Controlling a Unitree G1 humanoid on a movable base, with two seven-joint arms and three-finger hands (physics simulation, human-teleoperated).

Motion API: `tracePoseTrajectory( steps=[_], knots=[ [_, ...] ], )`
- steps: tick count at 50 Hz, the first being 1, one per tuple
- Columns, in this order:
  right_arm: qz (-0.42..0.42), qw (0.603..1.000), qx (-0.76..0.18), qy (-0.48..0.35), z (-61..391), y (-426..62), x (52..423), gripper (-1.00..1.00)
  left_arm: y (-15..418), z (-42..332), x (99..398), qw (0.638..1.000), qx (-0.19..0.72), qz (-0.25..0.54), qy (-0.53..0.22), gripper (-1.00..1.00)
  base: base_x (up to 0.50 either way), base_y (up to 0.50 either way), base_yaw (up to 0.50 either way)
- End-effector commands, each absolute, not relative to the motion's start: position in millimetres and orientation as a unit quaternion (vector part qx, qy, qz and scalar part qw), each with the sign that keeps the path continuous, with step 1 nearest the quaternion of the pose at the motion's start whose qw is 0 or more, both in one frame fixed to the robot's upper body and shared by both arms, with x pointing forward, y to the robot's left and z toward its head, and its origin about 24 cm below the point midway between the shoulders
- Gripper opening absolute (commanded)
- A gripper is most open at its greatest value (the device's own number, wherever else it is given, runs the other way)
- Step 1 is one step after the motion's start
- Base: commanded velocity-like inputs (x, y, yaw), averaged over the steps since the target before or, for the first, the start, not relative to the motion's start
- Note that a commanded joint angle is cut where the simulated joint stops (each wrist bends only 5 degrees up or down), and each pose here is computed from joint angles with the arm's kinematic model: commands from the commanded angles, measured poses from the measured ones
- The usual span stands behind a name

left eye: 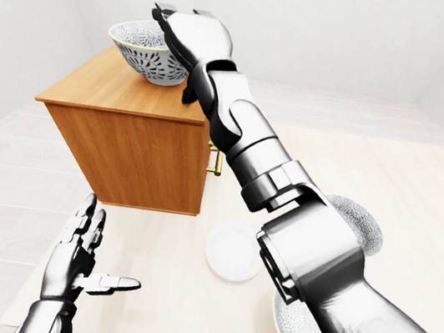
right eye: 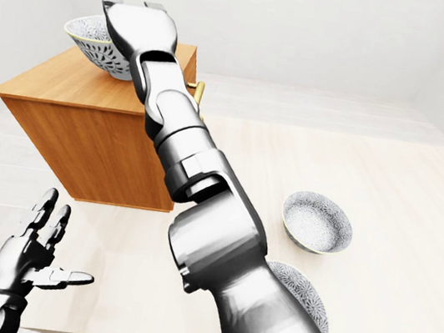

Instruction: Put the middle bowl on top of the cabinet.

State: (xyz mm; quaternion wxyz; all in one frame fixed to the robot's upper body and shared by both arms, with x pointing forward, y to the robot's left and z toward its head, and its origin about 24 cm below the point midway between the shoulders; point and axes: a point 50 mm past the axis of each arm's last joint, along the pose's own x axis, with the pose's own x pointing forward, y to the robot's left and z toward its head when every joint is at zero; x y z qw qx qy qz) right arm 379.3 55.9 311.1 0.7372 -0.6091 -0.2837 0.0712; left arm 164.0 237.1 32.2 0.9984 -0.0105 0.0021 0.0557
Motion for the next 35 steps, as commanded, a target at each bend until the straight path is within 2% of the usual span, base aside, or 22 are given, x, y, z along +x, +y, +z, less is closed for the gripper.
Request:
tracePoseTrajectory(
  steps=[1, 16, 26, 35],
  knots=[
    [0.079, 0.735, -0.616, -0.272, 308.2, 54.4, 381.1, 0.62, 237.1, 31.8, 163.9, 0.998, -0.011, 0.056, 0.003, 1.00, 0.00, 0.00, 0.00],
    [0.077, 0.735, -0.615, -0.275, 312.4, 53.3, 380.8, 0.73, 237.9, 32.6, 162.6, 0.998, -0.011, 0.057, 0.002, 1.00, 0.00, 0.00, 0.00],
    [0.072, 0.735, -0.616, -0.275, 312.8, 50.8, 382.1, 1.00, 237.3, 32.2, 163.3, 0.998, -0.011, 0.057, 0.002, 1.00, 0.00, 0.00, 0.00],
    [0.065, 0.737, -0.615, -0.273, 318.3, 46.1, 383.8, 1.00, 238.2, 35.0, 162.5, 0.998, -0.010, 0.058, -0.003, 1.00, 0.00, 0.00, 0.00]
  ],
)
